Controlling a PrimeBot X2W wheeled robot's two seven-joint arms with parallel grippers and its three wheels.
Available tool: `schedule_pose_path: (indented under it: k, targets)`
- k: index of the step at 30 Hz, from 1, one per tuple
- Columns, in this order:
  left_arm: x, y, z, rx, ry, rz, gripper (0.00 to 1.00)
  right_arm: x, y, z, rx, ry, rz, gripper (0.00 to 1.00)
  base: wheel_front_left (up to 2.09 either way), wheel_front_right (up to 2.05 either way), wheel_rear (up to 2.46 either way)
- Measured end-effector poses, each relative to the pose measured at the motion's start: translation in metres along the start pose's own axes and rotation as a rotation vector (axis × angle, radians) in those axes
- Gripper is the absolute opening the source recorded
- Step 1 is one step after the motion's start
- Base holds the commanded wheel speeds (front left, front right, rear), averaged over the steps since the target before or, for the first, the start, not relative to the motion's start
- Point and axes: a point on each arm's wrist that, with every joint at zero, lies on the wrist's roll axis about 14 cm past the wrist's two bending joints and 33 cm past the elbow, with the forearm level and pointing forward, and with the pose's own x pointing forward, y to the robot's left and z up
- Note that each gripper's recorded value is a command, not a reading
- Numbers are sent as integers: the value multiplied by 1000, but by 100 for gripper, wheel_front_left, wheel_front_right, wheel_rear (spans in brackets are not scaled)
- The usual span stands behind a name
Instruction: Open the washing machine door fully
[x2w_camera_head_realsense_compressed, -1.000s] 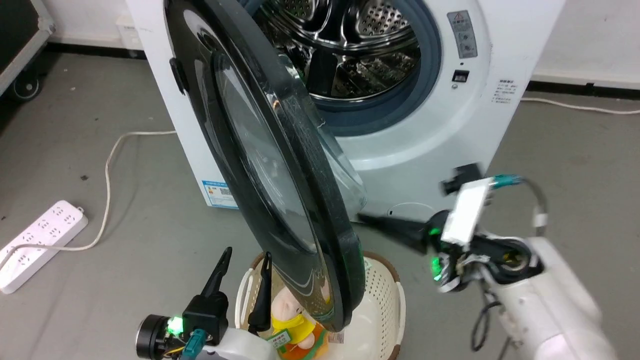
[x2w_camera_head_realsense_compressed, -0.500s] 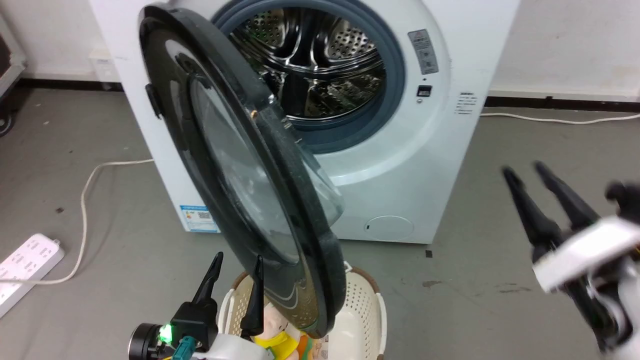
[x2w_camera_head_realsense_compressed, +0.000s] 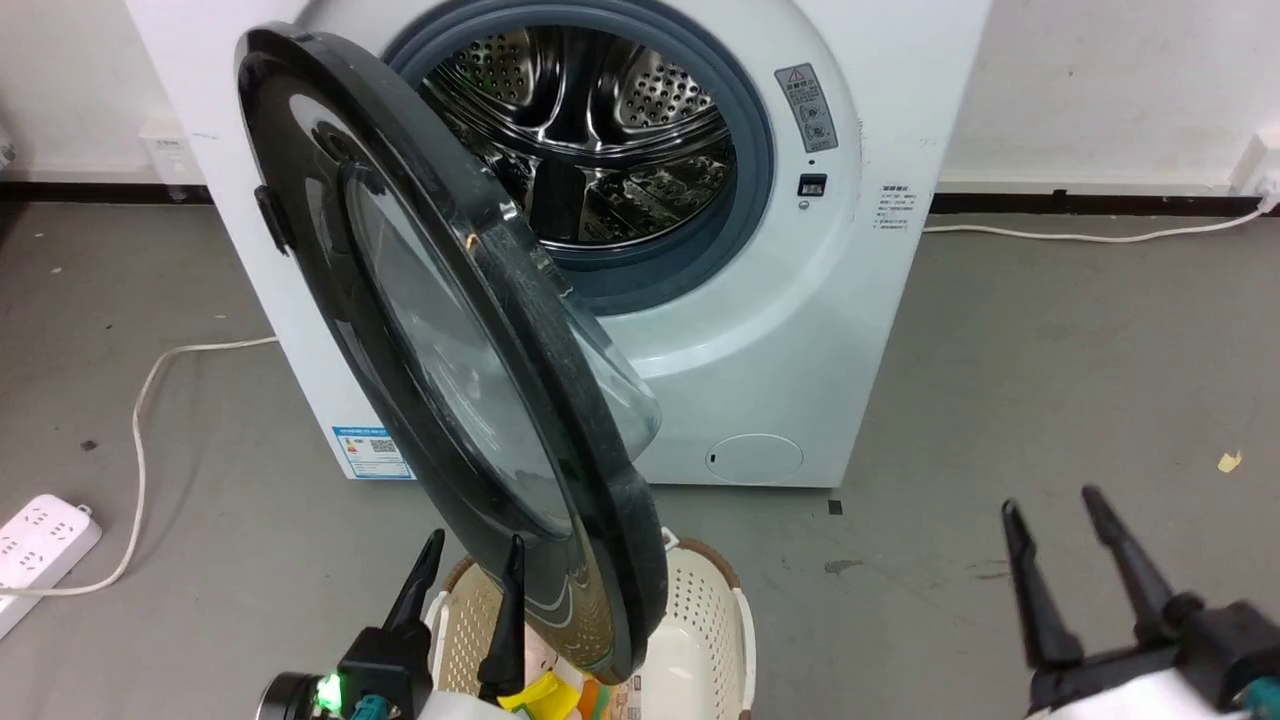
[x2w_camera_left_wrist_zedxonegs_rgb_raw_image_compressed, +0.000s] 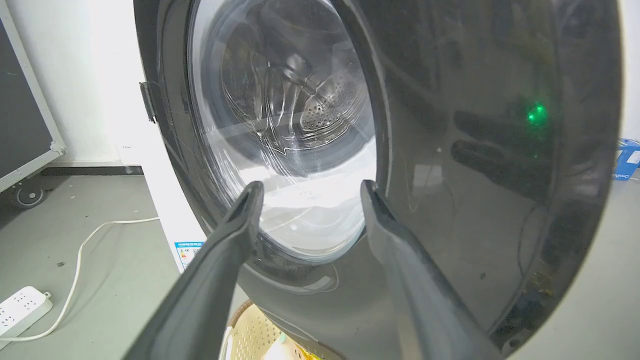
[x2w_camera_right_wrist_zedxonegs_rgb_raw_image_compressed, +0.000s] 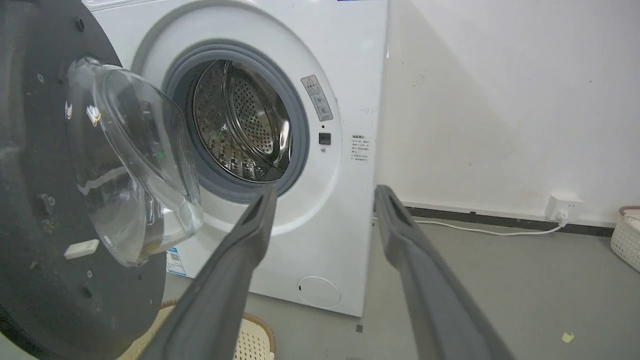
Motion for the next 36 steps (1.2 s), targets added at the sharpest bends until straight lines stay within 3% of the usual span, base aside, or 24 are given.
schedule_pose_path:
  k: [6,7,8,9,10,17,21,22,27,29,33,36]
  targets:
    - [1,-3,-4,3,12,-11,100,-9,7,-4,-13,7,-26,100,0,0,0]
    - [1,-3,-4,3,12,-11,86,-9,7,-4,-13,7,-26,100,0,0,0]
    - [2,-4,-5,1,14,-20,42,-9,6,-3,-9,3,-35,100,0,0,0]
    - [2,-4,-5,1,14,-20,42,-9,6,-3,-9,3,-35,100,0,0,0]
    - [2,-5,-5,0,14,-22,0,-9,6,-2,-6,1,-38,100,0,0,0]
    - [6,-5,13,2,-44,-24,0,-9,5,-1,0,-4,-45,100,0,0,0]
    - [16,8,66,-23,-209,29,0,-9,7,-1,4,-4,-44,100,0,0,0]
    - [19,14,97,-31,-305,51,0,-9,7,-2,7,-2,-43,100,0,0,0]
    - [18,15,149,-32,-469,59,0,-9,7,-2,10,-2,-45,100,0,0,0]
    - [15,4,183,-23,-579,26,0,-10,7,-2,10,-3,-48,100,0,0,0]
    - [13,-11,200,-22,-636,-23,0,-11,7,-1,12,-5,-50,100,0,0,0]
    - [14,-43,196,-22,-622,-135,0,-13,7,-1,18,-5,-52,100,0,0,0]
